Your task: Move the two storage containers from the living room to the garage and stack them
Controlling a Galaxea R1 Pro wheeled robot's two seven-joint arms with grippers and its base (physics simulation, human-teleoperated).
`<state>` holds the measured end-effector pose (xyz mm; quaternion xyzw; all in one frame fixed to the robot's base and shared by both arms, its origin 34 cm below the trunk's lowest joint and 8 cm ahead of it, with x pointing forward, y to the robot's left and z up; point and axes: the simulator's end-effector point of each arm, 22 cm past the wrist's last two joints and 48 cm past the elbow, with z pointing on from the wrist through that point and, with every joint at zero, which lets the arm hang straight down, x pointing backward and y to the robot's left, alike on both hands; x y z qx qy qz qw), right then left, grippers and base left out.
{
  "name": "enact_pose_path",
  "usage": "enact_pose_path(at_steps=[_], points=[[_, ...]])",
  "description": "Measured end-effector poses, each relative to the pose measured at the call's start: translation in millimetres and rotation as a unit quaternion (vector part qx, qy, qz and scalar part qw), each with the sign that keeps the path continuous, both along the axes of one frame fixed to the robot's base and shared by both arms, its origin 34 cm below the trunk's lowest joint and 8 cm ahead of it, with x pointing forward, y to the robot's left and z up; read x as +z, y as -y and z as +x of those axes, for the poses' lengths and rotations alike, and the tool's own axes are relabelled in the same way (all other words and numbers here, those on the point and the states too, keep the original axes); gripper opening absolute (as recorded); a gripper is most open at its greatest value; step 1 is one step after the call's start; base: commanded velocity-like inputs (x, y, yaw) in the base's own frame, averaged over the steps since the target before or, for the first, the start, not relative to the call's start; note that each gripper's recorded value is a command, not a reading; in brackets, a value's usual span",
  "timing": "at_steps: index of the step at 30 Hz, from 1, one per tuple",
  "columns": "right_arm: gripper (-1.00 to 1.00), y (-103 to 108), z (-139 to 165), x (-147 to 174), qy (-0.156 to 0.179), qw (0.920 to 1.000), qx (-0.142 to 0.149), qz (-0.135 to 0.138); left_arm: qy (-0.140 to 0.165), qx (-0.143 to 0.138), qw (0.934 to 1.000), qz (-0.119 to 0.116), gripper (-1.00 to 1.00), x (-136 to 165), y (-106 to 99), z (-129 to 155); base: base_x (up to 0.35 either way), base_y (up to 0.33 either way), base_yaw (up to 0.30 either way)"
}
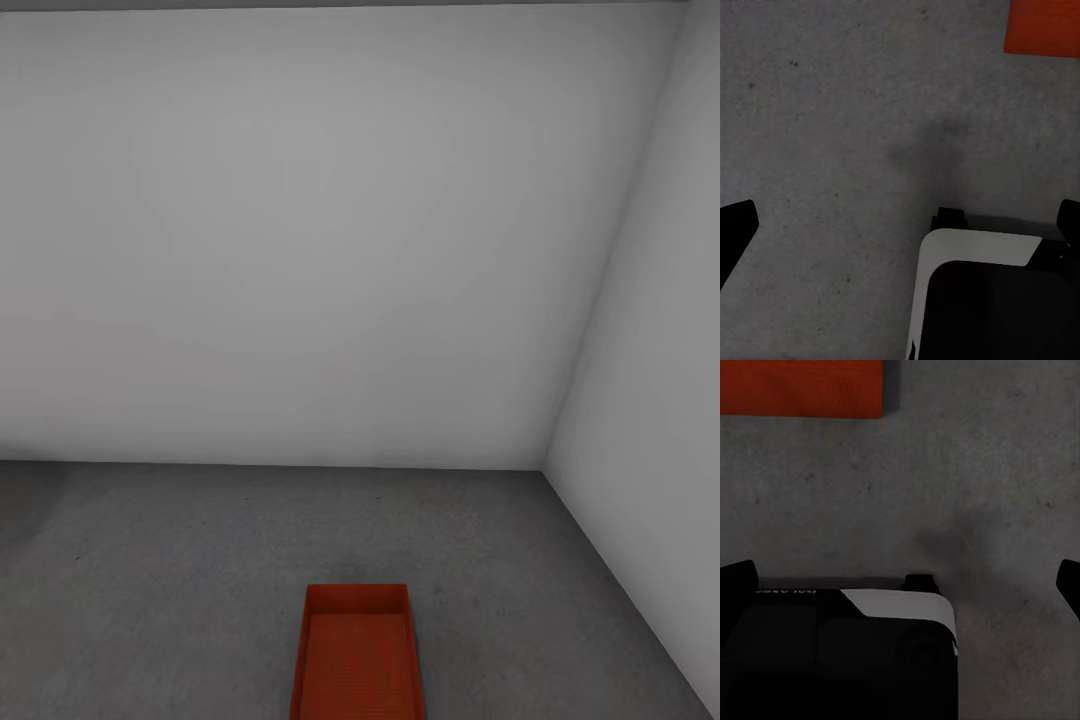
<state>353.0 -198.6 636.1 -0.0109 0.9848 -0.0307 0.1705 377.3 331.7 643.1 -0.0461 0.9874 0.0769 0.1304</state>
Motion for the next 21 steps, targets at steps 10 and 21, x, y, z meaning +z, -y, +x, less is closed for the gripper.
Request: enact_pose_path(at_steps=[10,21], points=[[1.0,0.3,0.4,0.1,0.0,1.0,0.0,0.0,0.0,0.0,1.0,0.0,1.0,0.0,0.0,0.0,0.0,0.0,0.0],[1.0,-0.3,0.2,0.1,0.0,1.0,0.0,0.0,0.0,0.0,1.0,0.0,1.0,0.0,0.1,0.0,0.0,0.0,-0.151]])
